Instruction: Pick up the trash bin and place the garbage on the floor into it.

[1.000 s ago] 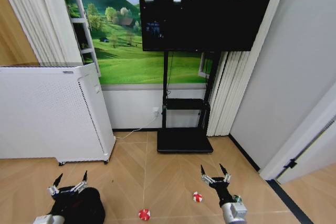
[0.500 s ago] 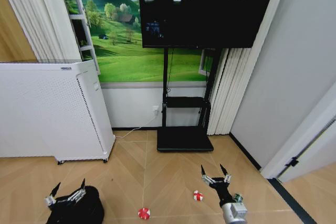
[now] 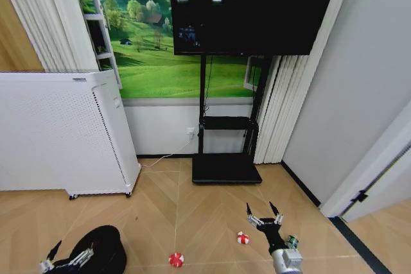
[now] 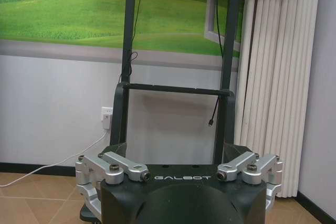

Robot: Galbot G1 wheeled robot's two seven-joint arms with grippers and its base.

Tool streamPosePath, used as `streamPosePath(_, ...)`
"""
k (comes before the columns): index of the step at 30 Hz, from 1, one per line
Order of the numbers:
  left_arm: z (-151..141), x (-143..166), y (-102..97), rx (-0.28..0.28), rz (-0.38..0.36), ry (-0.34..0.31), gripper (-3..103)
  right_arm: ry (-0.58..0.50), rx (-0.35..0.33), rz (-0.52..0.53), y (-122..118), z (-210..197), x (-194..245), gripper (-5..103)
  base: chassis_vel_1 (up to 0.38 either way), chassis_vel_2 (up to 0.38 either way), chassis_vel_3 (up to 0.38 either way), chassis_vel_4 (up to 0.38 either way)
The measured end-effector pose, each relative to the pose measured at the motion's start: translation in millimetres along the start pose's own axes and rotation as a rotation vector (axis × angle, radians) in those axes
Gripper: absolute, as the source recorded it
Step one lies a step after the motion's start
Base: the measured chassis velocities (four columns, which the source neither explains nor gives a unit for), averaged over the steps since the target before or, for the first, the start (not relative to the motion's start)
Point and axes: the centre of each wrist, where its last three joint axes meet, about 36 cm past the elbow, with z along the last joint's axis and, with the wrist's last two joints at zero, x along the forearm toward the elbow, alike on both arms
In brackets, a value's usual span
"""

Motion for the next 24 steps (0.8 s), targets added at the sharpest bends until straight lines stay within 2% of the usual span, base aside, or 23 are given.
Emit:
streamPosePath(1,0,3,-0.6,0.029,-0.009,0.008,102,0.001,0.000,0.002,0,1,0,100,0.000,0.000,0.000,0.000)
streamPosePath(10,-1,10,12.8,0.044,-0.058,0.021,99,0.000,-0.006,0.008,0,5,-1,100,0.000,0.000,0.000,0.000)
streamPosePath(13,-1,19,30.1,0.051,-0.101,0.067,99,0.000,-0.008,0.007,0,9,-1,100,0.000,0.000,0.000,0.000)
streamPosePath(14,-1,19,30.1,0.051,-0.101,0.067,99,0.000,-0.008,0.007,0,9,-1,100,0.000,0.000,0.000,0.000)
streamPosePath(17,-1,25,50.3,0.065,-0.153,0.114,99,-0.002,-0.008,0.007,0,11,-2,100,0.000,0.000,0.000,0.000)
streamPosePath(18,-1,25,50.3,0.065,-0.153,0.114,99,-0.002,-0.008,0.007,0,11,-2,100,0.000,0.000,0.000,0.000)
streamPosePath(21,-3,26,68.0,0.103,-0.193,0.134,99,-0.004,-0.009,0.007,-1,11,-4,100,0.000,0.000,0.000,0.000)
streamPosePath(24,-5,25,75.3,0.131,-0.207,0.140,99,-0.004,-0.009,0.007,-1,11,-4,100,0.000,0.000,0.000,0.000)
